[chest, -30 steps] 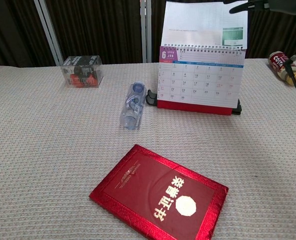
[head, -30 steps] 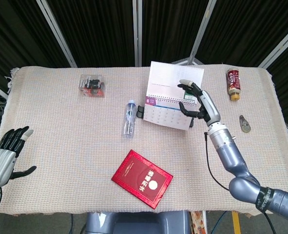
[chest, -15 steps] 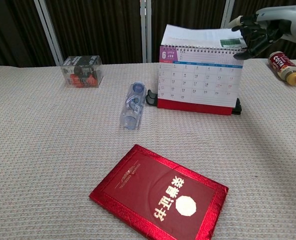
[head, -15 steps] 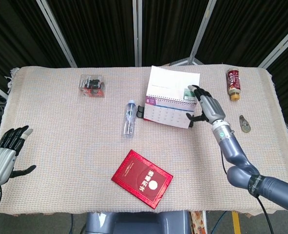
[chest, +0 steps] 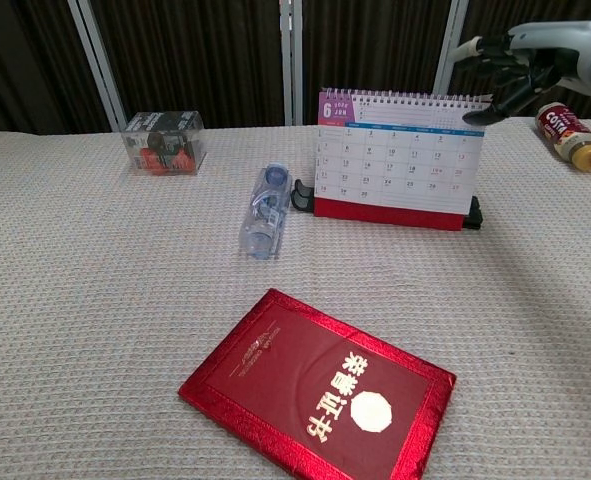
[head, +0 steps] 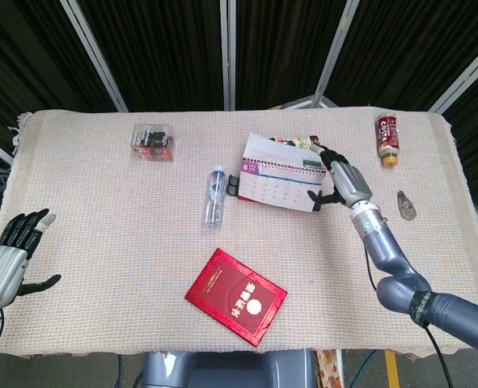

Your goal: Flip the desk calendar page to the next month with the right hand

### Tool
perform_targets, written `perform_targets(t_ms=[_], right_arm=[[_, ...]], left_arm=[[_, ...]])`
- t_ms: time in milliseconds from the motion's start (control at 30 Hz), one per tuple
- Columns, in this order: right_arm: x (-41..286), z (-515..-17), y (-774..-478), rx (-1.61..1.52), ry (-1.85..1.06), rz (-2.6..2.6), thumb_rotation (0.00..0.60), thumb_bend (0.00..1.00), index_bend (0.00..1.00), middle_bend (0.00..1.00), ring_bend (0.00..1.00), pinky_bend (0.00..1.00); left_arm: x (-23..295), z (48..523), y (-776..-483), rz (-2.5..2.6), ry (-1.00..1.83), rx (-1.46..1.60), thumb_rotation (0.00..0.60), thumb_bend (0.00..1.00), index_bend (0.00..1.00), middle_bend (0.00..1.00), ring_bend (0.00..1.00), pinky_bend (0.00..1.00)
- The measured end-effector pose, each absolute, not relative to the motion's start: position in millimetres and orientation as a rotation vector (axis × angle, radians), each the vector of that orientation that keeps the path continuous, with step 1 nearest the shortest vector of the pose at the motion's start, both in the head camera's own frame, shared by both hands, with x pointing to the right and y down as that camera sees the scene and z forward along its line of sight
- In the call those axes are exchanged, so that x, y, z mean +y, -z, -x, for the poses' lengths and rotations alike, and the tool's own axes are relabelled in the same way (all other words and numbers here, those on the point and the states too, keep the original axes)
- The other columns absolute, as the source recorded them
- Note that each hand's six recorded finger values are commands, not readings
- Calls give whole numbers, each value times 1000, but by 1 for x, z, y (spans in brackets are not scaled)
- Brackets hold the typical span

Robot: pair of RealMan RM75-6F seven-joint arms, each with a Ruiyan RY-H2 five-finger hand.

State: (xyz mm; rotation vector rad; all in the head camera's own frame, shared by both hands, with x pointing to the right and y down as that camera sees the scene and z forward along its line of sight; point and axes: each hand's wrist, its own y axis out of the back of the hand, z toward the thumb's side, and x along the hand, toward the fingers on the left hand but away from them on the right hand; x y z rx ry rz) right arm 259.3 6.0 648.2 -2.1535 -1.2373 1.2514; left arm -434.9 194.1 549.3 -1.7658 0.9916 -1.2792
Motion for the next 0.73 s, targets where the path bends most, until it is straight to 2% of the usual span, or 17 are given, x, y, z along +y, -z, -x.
perform_targets(t_ms=[167,367,567,733], right_arm=[[8,-256,-630,-1280,-1109,2160,600,248,28,13,0,5],[33,-274,-612,-1206,-1048,2101,600,247,0,0,0,0],[80,-324,-596,-1095,-1070,1887,600,236,0,0,0,0],[134,-384,-587,-1027,-1174,1676,600,229,0,0,0,0]], left_arm=[[194,436,-549,1762,1278,995,600,16,0,0,0,0],[193,441,-553,1746,1306,998,600,17,0,0,0,0],[195,445,-564,1715,1353,976,600,17,0,0,0,0],[198,444,-569,1700,1366,952,600,17,0,0,0,0]])
